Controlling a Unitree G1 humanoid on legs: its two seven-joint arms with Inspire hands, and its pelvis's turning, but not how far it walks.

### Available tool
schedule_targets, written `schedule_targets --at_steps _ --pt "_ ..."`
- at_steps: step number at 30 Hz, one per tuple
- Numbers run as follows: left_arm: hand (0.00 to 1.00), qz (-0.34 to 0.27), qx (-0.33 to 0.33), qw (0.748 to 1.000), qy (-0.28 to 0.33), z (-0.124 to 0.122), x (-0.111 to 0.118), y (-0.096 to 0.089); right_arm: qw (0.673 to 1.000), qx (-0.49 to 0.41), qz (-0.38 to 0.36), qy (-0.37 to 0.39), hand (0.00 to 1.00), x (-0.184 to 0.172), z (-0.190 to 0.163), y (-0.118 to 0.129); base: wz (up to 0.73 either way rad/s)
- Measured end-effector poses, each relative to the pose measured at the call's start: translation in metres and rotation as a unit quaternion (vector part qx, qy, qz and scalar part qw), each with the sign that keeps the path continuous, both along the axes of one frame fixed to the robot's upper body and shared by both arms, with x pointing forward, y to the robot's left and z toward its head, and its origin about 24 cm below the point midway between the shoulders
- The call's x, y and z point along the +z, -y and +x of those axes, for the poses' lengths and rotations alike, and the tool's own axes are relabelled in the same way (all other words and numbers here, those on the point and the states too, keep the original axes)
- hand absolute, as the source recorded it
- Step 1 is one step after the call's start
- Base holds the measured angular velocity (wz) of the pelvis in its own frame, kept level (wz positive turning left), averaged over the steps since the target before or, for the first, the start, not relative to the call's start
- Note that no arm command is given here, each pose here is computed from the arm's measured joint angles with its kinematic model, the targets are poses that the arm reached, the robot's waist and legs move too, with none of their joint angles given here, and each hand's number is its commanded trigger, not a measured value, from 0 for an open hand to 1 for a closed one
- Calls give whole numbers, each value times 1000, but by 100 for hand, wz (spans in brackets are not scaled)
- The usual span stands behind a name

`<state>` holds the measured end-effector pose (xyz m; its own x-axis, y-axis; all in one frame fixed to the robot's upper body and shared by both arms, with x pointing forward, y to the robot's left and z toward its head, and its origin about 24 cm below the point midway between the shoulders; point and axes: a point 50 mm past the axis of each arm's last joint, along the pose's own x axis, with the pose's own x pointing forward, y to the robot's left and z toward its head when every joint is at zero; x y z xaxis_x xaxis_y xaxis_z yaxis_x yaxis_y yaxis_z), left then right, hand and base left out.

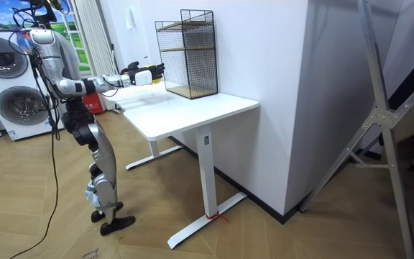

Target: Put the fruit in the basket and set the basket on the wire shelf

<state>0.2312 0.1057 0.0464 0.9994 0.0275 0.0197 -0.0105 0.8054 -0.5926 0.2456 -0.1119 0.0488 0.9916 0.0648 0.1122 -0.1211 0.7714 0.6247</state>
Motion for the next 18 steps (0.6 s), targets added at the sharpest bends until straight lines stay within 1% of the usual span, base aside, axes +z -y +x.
schedule_targets --at_steps 4,10,14,18 --pt "0 2 0 1000 1 0 0 0 1000 0 -2 1 0 0 0 0 0" --pt "0 23 -2 1000 9 0 1 1 1000 1 0 4 0 1 1 0 -8" --pt "0 23 -2 1000 9 0 1 1 1000 3 10 0 0 0 1 0 -3" --pt "0 23 -1 1000 8 0 1 0 1000 5 0 2 0 -1 0 0 -5"
